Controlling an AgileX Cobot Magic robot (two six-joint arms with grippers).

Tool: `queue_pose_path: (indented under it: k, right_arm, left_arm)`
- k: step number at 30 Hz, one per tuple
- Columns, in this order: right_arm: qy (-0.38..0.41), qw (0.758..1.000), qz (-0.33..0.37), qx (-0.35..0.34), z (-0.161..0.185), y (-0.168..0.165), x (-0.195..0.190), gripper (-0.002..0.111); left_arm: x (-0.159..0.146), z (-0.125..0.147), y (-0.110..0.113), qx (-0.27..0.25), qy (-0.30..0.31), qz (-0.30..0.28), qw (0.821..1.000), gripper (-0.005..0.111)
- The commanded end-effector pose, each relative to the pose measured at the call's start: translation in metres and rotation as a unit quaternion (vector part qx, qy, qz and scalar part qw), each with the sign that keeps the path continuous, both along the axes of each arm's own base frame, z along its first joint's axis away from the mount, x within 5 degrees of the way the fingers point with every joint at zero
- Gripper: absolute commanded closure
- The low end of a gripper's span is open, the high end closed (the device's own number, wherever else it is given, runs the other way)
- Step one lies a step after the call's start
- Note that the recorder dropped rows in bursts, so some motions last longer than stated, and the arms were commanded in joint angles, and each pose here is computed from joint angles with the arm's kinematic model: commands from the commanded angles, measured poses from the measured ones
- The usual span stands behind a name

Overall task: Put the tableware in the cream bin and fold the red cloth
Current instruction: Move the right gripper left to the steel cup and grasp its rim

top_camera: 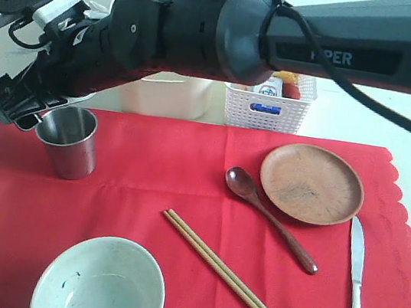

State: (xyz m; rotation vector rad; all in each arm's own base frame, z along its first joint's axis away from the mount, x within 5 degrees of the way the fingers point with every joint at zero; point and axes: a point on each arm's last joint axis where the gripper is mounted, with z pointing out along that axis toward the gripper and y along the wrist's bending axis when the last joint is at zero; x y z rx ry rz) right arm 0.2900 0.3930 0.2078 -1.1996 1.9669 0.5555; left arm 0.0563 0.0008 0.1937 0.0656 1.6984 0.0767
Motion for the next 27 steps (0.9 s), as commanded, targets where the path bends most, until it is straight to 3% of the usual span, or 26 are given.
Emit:
queue_pose_path:
  k: [1, 16, 27]
  right_arm:
    - [-0.009, 1.0, -0.007, -0.006, -0.012, 0.001, 0.008, 0.003]
    - [0.031, 0.999, -0.019, -0.027, -0.034, -0.003, 0.013, 0.003]
    - [0.023, 0.999, -0.032, -0.035, -0.069, 0.001, 0.02, 0.003]
  left_arm:
    - [0.0, 0.001, 0.0, -0.001, -0.007, 0.001, 1.0, 0.107]
    - [0.0, 0.001, 0.0, -0.001, -0.007, 0.001, 1.0, 0.107]
    - [0.0, 0.001, 0.0, -0.001, -0.007, 0.001, 1.0, 0.107]
